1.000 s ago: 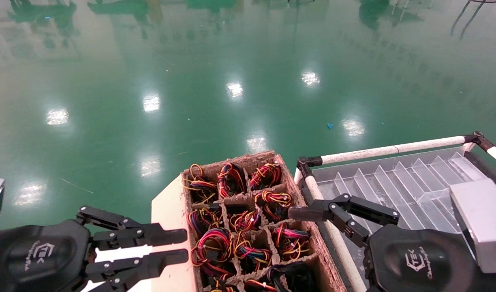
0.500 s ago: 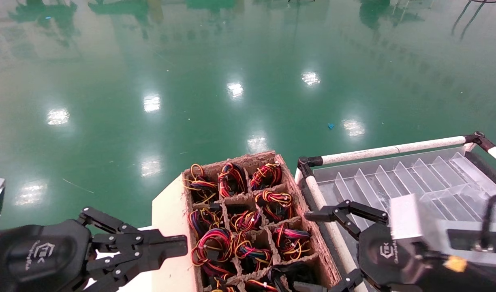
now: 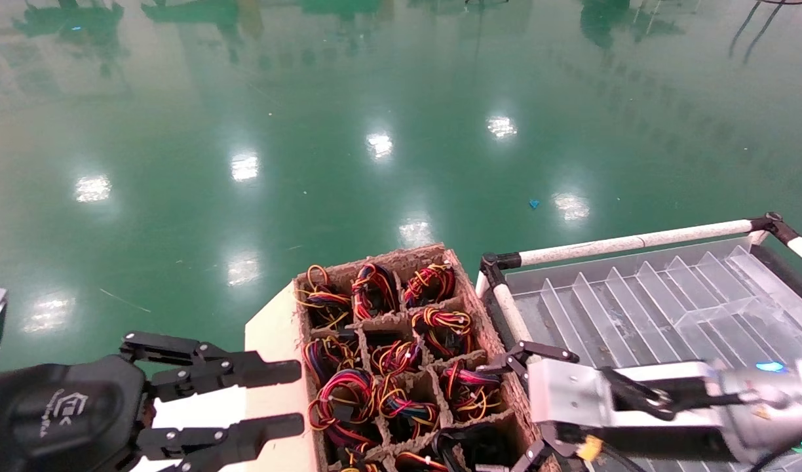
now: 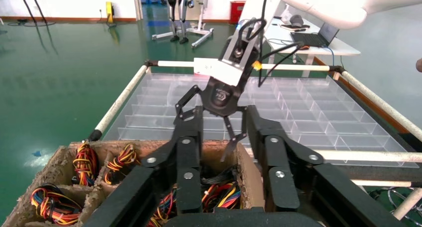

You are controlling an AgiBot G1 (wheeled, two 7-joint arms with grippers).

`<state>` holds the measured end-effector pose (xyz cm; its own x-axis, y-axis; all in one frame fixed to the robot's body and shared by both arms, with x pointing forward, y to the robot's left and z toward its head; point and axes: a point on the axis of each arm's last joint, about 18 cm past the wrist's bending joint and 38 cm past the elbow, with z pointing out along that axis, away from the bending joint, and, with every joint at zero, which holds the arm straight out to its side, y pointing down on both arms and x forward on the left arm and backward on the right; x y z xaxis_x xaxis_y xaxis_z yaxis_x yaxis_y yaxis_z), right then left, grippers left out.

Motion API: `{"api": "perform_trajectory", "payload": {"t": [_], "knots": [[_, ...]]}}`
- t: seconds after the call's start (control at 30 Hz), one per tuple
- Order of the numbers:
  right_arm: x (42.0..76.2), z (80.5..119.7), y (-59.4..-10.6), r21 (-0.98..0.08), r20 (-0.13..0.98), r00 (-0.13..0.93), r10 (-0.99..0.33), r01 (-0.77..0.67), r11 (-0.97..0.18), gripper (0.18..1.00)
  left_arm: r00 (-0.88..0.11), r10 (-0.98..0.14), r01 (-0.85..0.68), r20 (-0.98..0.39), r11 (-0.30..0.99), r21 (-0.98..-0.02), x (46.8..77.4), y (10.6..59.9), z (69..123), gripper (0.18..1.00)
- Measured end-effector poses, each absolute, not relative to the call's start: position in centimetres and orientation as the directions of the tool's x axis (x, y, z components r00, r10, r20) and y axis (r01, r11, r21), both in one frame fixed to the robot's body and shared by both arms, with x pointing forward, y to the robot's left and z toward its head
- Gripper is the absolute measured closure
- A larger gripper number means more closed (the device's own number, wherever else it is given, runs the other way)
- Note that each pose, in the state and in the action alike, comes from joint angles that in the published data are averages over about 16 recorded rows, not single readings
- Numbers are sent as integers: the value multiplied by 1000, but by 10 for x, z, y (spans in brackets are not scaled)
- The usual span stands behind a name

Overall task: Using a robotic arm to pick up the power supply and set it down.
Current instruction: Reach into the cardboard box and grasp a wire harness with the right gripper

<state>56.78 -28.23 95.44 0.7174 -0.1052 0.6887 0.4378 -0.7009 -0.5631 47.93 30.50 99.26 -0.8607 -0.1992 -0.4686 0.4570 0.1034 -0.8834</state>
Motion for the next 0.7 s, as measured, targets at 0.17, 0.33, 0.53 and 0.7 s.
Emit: {"api": "perform_trajectory", "payload": {"t": [0.17,0.33,0.53,0.7], "knots": [[577,953,-272,-500,701,712,-51,438,-747,226,-861,-199,457,-469,103,-883,479,305,993,757],[582,950,-265,-465,694,720,-15,432,-773,285,-861,-199,457,-469,103,-883,479,305,993,646],[584,945,-263,-444,673,739,9,413,-795,381,-861,-199,457,-469,103,-883,479,305,993,505],[584,943,-266,-433,659,752,10,391,-812,495,-861,-199,457,-469,103,-883,479,305,993,399]]}}
